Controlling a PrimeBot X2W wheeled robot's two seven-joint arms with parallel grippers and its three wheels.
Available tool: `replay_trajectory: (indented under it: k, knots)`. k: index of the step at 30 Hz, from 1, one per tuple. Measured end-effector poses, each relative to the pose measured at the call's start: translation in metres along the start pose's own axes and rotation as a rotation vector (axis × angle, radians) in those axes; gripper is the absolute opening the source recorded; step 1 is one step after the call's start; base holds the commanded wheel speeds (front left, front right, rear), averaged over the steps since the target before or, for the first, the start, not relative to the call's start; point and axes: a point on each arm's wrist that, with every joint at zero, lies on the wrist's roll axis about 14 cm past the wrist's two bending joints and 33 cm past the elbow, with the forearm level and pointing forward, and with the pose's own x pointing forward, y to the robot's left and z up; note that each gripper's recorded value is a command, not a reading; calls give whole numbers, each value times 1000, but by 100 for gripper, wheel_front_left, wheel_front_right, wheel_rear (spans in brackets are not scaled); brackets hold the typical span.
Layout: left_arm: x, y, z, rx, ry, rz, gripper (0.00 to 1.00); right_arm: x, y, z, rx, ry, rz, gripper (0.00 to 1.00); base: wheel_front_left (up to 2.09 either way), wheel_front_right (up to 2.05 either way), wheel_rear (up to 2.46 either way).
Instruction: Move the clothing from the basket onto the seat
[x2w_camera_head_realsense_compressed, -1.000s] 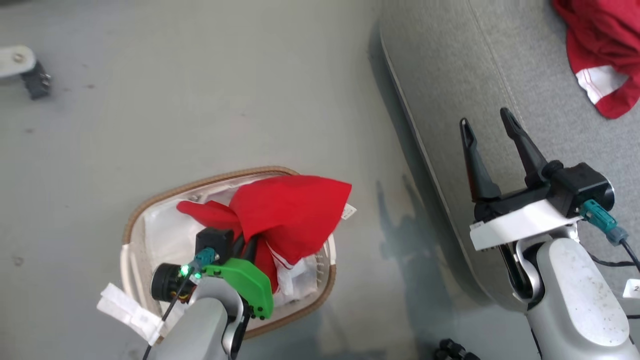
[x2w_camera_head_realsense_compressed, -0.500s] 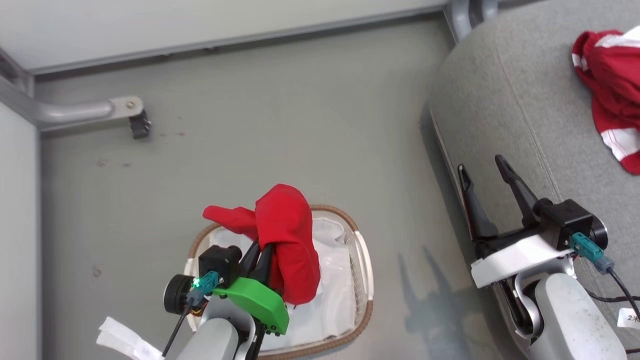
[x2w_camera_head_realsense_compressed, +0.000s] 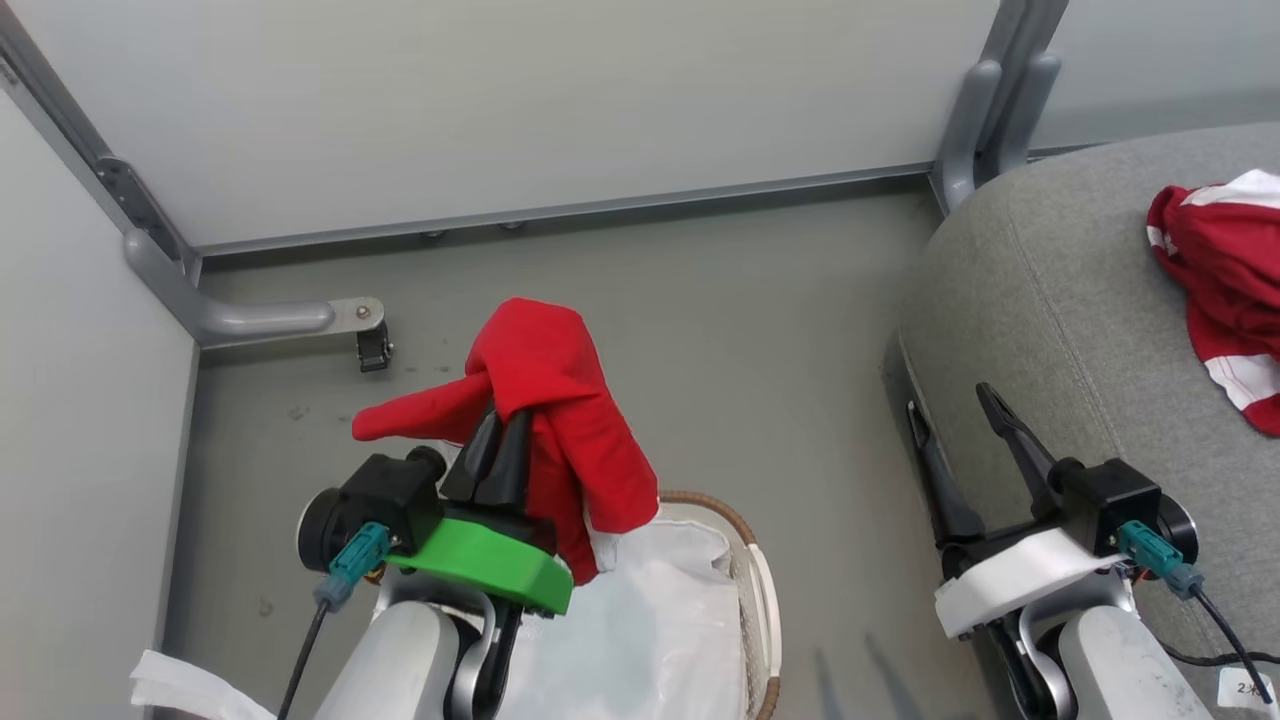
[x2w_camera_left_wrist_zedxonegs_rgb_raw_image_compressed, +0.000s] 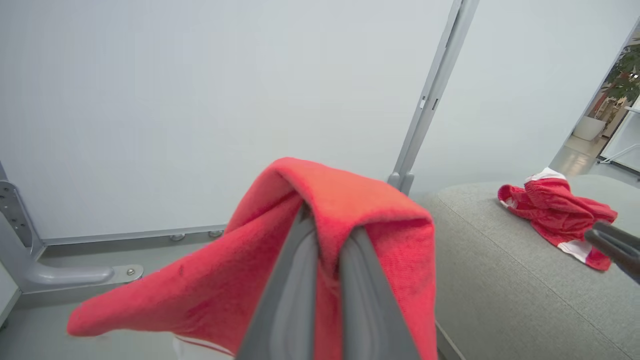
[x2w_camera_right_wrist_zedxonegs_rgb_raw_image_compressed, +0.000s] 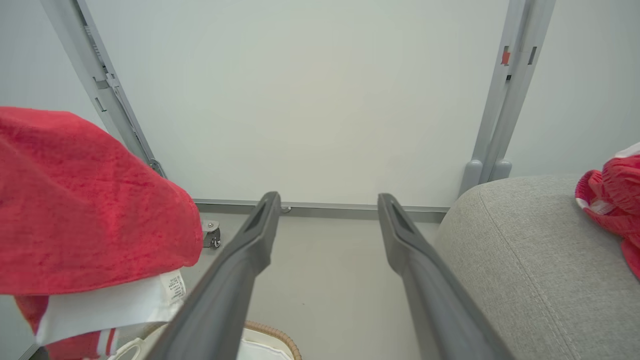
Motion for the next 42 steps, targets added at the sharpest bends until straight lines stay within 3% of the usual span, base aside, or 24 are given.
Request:
replay_trajectory:
  k: [11,15,24,31,36,38,42]
  knots:
    - [-2,-31,64,41,-182,-75,0,-20,24,1,23,2,45,100,0,0,0]
    - [-3,-37,67,35,-194,-80,0,-19,66,4,65,-7,161,100,0,0,0]
    - [-9,-41,63,15,-179,-83,0,-3,180,61,116,-158,522,100,0,0,0]
    - [-15,-48,62,-2,-172,-96,0,11,199,43,3,-107,595,100,0,0,0]
    - [-20,-55,62,-12,-169,-114,0,14,210,28,-4,-61,631,98,0,0,0]
    - [-22,-57,61,-20,-164,-118,0,15,214,23,9,-40,642,0,0,0,0]
    - [-24,-57,59,-32,-158,-119,0,16,217,14,35,-5,646,0,0,0,0]
